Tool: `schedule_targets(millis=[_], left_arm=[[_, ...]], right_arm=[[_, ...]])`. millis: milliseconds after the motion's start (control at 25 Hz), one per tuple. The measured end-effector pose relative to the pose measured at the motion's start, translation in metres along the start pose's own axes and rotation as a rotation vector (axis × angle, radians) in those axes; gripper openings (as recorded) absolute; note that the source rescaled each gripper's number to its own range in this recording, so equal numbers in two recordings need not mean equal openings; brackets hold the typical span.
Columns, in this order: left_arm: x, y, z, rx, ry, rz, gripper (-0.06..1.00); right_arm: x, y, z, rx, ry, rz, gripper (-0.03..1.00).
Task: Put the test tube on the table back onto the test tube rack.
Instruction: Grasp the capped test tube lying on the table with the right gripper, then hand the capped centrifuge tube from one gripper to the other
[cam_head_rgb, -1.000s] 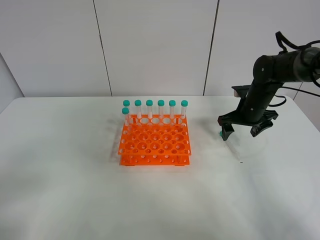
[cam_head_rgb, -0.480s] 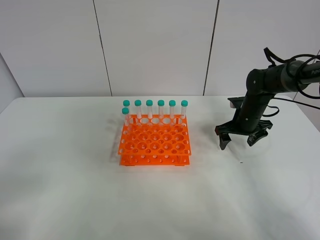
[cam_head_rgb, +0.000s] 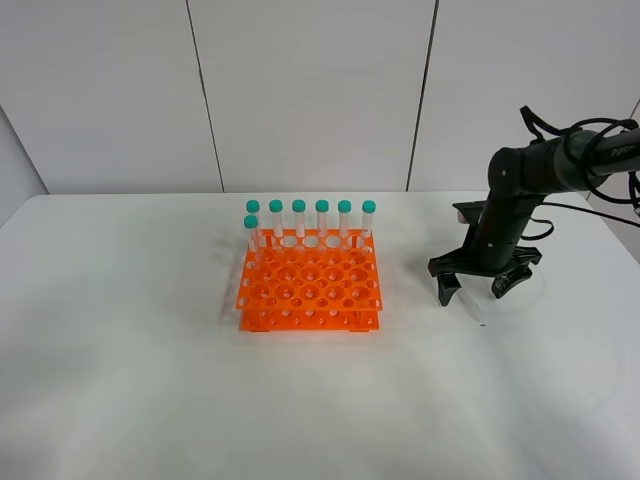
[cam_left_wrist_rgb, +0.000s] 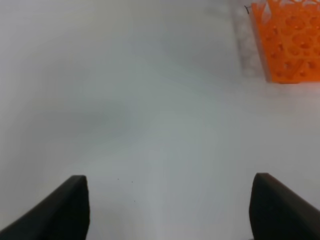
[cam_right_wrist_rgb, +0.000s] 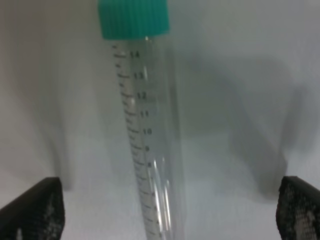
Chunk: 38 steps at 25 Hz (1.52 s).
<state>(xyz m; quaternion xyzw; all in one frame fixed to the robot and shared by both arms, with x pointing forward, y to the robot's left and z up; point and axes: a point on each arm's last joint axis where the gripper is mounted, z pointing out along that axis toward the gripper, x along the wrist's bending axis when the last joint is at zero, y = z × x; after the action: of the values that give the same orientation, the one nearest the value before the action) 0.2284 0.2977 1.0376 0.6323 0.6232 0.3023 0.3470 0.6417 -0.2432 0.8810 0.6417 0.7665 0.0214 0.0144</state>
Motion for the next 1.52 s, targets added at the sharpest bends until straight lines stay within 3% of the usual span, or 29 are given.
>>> schedule_targets(millis=[240,320,440,560,840,1080,1280,1520], left_arm=[[0.000,0.000,0.000,0.000,0.000,0.000,0.95],[0.000,0.000,0.000,0.000,0.000,0.000,0.95],[0.000,0.000,0.000,0.000,0.000,0.000,0.95],[0.000,0.000,0.000,0.000,0.000,0.000,0.95],[0.000,0.000,0.000,0.000,0.000,0.000,0.95],[0.000,0.000,0.000,0.000,0.000,0.000,0.95],[0.000,0.000,0.000,0.000,0.000,0.000,0.95],[0.000,0.000,0.000,0.000,0.001,0.000,0.95]], right_arm=[[-0.001,-0.001,0.008,0.027,-0.006,-0.011,0.89],[-0.001,-0.001,0.008,0.029,-0.006,-0.018,0.81],[-0.001,-0.001,0.008,0.029,-0.006,-0.024,0.51],[-0.001,-0.001,0.008,0.032,-0.006,-0.032,0.00],[-0.001,-0.001,0.000,0.027,-0.006,-0.055,0.01],[0.000,-0.001,-0.088,-0.114,-0.021,-0.068,0.01],[0.002,-0.036,-0.164,-0.191,-0.022,-0.066,0.01],[0.006,-0.104,-0.201,-0.268,-0.020,-0.080,0.01]])
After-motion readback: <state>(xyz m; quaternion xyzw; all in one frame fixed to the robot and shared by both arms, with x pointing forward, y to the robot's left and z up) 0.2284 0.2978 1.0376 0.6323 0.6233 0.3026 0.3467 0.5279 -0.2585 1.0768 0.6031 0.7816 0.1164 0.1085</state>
